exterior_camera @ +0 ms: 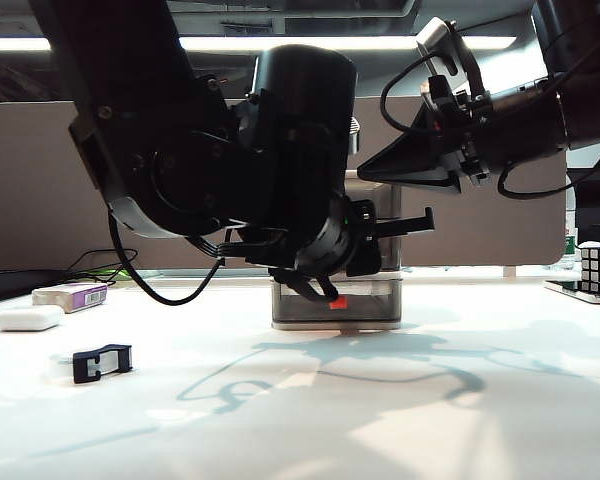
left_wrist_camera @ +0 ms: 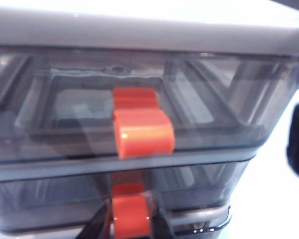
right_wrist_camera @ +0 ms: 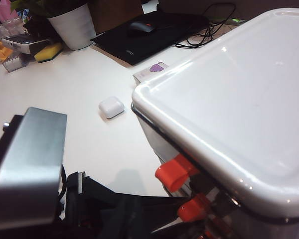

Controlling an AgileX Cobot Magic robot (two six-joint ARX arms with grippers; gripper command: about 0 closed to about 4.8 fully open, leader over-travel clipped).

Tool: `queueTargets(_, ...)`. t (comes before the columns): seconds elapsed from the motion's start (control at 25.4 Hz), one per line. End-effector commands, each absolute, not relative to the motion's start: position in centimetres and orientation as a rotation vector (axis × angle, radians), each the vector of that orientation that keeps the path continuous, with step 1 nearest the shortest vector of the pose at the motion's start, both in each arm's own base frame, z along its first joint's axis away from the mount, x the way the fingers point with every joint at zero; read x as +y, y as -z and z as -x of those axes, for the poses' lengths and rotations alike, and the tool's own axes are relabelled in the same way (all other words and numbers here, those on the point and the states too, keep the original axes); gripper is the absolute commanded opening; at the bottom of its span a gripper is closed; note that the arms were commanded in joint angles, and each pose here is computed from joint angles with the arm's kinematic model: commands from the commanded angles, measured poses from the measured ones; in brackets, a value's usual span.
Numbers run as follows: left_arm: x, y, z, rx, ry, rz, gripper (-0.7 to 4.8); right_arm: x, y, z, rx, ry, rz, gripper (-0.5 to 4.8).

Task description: Open the second layer of the drawer on the table, pick up the transparent tape on the table and put it in, and finally close the drawer.

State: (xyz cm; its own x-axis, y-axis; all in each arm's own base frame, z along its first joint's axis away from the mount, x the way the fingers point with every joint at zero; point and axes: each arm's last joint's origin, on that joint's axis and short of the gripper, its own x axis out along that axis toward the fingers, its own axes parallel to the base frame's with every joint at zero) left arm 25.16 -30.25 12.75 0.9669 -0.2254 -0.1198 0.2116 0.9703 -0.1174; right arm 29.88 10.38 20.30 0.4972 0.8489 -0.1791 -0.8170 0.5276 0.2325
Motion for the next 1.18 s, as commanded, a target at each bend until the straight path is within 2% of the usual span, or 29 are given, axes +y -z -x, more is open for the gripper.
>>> queueTargets(0.04, -30.3, -13.0, -25.3, 0.121, 0.221, 0.121, 0.65, 10.4, -20.6, -29.9, 0.27, -1.02, -0.122, -0.05)
queueTargets(0.16, -30.3, -13.0, -25.3, 0.121, 0.22, 0.12, -0.06, 10.4, -20.6, -29.9, 0.27, -1.02, -0.122, -0.05)
queueTargets(1.18, -31.3, -12.6, -23.7, 0.153, 0.234, 0.072, -0.06, 11.1, -19.8, -32.6, 0.27, -0.956, -0.1, -0.05)
